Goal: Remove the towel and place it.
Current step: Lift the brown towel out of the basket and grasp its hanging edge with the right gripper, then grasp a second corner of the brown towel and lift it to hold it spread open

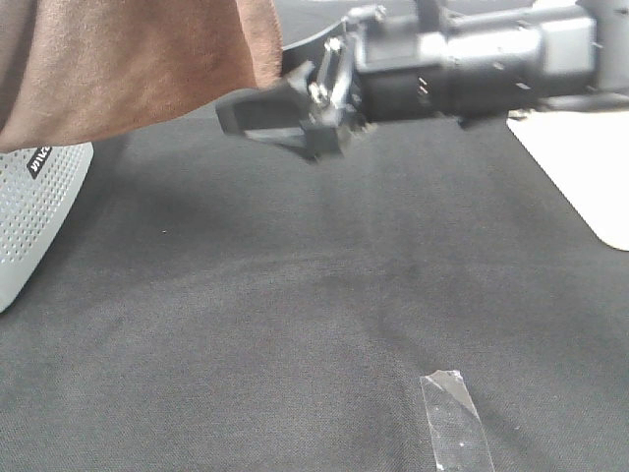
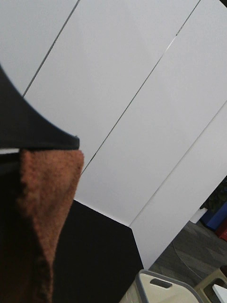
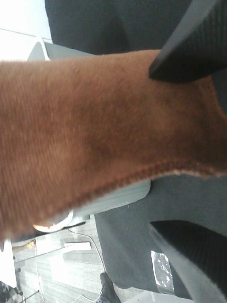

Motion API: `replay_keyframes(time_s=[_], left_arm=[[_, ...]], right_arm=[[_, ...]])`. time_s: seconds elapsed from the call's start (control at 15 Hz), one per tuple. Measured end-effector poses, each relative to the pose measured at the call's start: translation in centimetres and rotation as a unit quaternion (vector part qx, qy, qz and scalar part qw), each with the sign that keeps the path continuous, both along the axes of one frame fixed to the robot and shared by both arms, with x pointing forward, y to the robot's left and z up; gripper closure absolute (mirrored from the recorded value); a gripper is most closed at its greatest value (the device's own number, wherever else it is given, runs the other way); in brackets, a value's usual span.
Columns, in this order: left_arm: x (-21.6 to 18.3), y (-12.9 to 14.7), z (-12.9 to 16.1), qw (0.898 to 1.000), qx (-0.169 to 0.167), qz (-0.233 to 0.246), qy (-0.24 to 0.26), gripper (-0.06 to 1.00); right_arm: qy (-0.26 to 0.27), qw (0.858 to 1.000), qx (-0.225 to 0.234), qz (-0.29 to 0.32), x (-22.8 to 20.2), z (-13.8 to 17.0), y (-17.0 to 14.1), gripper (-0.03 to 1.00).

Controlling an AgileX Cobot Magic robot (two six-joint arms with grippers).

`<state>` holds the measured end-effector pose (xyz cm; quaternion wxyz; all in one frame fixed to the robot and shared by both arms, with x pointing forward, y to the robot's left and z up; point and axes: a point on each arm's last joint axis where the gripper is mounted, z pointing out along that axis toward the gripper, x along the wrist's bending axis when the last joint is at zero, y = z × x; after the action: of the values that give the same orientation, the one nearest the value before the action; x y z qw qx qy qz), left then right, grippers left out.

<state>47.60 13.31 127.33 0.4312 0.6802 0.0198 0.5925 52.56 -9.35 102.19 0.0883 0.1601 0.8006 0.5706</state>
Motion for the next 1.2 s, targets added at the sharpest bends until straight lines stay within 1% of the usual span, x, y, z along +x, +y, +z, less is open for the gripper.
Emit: replay_keyframes(time_s=[0.2, 0.33, 0.53, 0.6, 0.73, 0.8, 0.87, 0.93, 1.07, 1.13, 1.2], left_arm=[[0.0, 0.0, 0.0, 1.0, -0.009, -0.003, 0.009, 0.94], [0.0, -0.1, -0.1, 1.0, -0.014, -0.005, 0.013, 0.94], [0.0, -0.1, -0.1, 1.0, -0.019, -0.006, 0.017, 0.94], [0.0, -0.1, -0.1, 1.0, -0.019, -0.006, 0.017, 0.94], [0.0, -0.1, -0.1, 1.0, -0.018, -0.006, 0.018, 0.94], [0.0, -0.1, -0.1, 1.0, -0.018, -0.006, 0.018, 0.94], [0.0, -0.1, -0.1, 1.0, -0.018, -0.006, 0.018, 0.94], [0.0, -0.1, -0.1, 1.0, -0.016, -0.006, 0.02, 0.94], [0.0, -0.1, -0.3, 0.999, -0.016, -0.006, 0.028, 0.94], [0.0, -0.1, -0.5, 0.999, -0.019, -0.006, 0.044, 0.94], [0.1, -0.1, -1.0, 0.997, -0.023, -0.004, 0.076, 0.94]], right_arm=[[0.005, 1.0, 0.003, -0.004, 0.2, 0.1, 0.1, 0.23], [0.012, 1.0, 0.004, -0.009, 0.3, 0.1, 0.1, 0.29], [0.029, 0.998, -0.011, -0.053, 0.9, -0.3, -0.3, 0.38], [0.036, 0.997, -0.012, -0.067, 1.1, -0.3, -0.4, 0.45], [0.038, 0.996, -0.013, -0.075, 1.2, -0.2, -0.4, 0.62], [0.038, 0.996, -0.013, -0.075, 1.2, -0.2, -0.4, 0.75], [0.039, 0.996, -0.013, -0.075, 1.2, -0.2, -0.4, 0.89], [0.039, 0.996, -0.013, -0.075, 1.2, -0.2, -0.4, 0.97], [0.036, 0.996, -0.012, -0.076, 1.2, 0.0, -0.5, 0.97], [0.031, 0.996, -0.01, -0.077, 1.1, 0.3, -0.6, 0.97], [0.035, 0.996, -0.006, -0.085, 1.0, 0.7, -0.7, 0.97]])
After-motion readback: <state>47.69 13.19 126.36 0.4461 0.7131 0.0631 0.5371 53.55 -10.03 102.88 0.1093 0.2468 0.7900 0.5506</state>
